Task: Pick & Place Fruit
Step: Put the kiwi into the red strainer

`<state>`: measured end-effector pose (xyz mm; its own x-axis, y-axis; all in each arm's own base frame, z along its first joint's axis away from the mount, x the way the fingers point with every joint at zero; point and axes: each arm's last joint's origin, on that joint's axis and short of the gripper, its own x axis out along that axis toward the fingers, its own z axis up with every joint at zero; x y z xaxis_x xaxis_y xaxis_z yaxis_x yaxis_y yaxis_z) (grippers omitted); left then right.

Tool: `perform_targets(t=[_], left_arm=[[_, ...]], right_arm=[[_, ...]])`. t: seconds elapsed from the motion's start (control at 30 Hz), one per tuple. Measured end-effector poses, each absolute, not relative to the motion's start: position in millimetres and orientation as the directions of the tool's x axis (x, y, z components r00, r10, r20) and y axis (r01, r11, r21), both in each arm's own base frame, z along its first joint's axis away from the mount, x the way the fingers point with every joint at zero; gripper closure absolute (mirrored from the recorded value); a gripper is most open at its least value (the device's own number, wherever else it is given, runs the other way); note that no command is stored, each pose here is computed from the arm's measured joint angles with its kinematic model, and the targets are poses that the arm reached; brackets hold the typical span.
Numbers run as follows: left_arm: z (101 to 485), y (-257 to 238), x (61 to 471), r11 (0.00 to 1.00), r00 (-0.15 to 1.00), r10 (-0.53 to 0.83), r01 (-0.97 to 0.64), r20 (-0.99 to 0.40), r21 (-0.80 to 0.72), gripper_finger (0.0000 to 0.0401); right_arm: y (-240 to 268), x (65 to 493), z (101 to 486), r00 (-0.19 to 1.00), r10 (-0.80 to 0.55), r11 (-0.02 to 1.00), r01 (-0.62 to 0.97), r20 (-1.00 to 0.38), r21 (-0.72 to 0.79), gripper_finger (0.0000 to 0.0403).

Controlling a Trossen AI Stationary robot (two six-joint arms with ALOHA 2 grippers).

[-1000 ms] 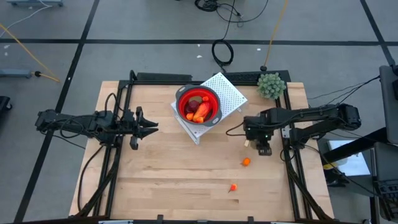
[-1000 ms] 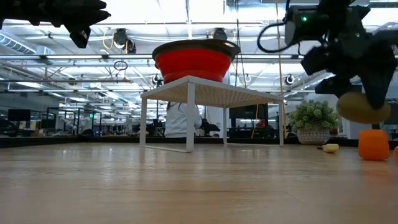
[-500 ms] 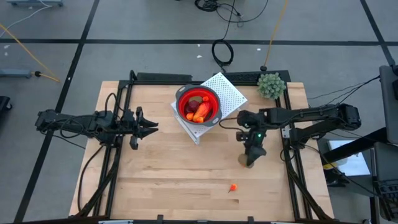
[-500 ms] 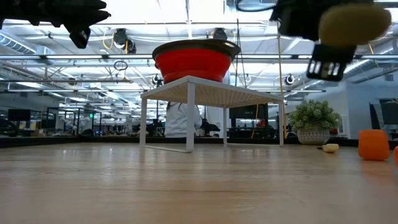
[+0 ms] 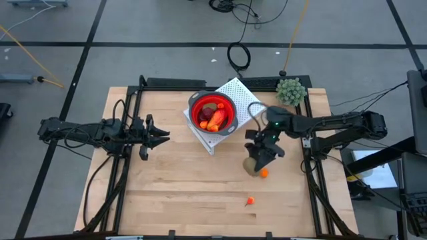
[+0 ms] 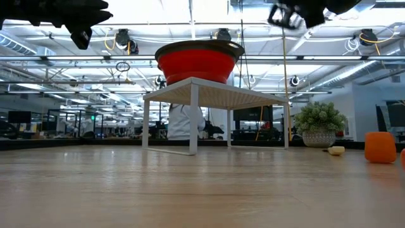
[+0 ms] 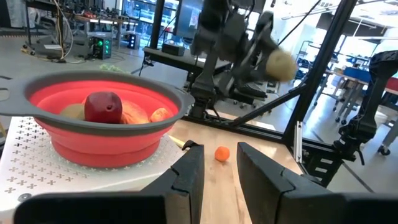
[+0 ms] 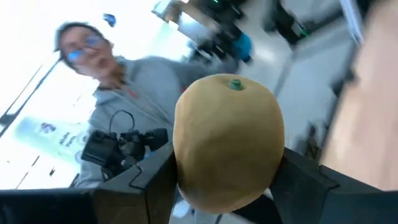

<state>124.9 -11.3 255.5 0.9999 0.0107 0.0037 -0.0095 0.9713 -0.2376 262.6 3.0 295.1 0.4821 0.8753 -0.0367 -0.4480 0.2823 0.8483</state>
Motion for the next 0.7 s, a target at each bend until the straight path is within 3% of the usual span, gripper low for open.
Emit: perform_targets(t=[0.17,0.37,0.7], left_arm=[[255.4,-11.3,124.9,0.972,1.0,0.011,-0.01,0.003,-0.237,0.0308],[255.4,-11.3,125.0,0.972,1.0,0.011,-0.01,0.003,-0.237,0.0308],[255.4,-11.3,124.9,0.971,1.0,0.011,-0.01,0.003,-0.237,0.0308]], right_arm=[[2.7,261.4,321.5,0.501,0.859,0.282,-0.633,0.103,0.721,0.0193],[0.7,258.3,340.7,0.581,0.771,0.422,-0.772,0.261,0.475,0.0193],[0.7,256.3,345.2,0.576,0.762,0.543,-0.817,0.296,0.193,0.0193]])
